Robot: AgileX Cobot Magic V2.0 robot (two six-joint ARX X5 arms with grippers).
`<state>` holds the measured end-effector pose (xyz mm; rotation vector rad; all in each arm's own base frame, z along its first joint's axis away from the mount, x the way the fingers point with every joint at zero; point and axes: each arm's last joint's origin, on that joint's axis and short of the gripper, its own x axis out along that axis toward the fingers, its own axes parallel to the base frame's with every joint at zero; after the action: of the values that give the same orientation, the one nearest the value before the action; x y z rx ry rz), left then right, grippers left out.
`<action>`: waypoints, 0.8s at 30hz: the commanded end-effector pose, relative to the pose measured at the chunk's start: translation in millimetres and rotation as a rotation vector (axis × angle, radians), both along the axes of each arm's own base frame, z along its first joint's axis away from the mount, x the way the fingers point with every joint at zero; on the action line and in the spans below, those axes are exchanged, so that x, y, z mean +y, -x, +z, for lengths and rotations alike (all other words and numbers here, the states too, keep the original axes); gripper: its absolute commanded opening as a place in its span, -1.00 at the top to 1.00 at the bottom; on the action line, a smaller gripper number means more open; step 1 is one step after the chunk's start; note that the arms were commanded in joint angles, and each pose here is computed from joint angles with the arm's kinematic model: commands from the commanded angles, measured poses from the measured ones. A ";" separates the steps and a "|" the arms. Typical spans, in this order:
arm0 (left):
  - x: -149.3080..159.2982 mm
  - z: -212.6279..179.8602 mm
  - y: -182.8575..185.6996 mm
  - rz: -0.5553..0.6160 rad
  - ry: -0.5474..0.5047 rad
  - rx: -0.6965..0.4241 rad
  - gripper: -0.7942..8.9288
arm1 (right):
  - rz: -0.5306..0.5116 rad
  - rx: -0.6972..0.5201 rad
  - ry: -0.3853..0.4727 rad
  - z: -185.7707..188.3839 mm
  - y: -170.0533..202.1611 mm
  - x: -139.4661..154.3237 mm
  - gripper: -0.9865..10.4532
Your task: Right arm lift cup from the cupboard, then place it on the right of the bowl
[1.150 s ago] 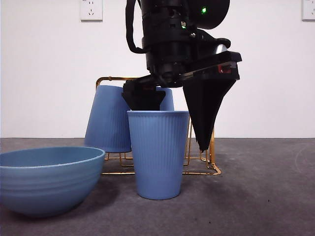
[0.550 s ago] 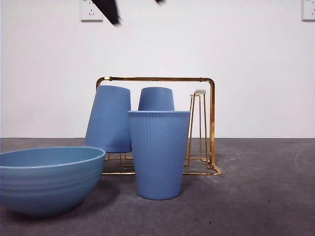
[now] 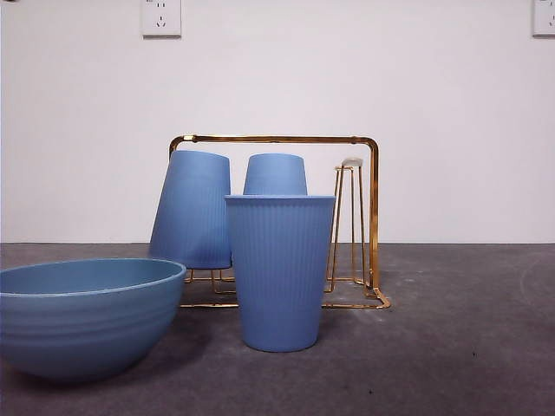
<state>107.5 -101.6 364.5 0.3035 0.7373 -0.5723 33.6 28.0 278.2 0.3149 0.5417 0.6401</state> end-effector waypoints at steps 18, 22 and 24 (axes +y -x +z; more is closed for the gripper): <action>62.5 -49.8 61.8 0.146 0.382 -0.118 -0.09 | 0.053 -0.135 -0.025 28.2 10.4 -5.9 -0.09; 62.4 -49.9 61.7 0.146 0.382 -0.117 0.87 | 0.055 -0.133 -0.020 27.7 10.5 -6.0 0.71; 61.9 -48.7 61.2 0.145 0.393 -0.126 0.83 | 0.044 -0.141 -0.010 27.7 10.2 -6.2 0.79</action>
<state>45.8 -38.8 313.3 -0.0660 0.5231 -0.5361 24.5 22.5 301.7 0.2803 0.4340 0.6959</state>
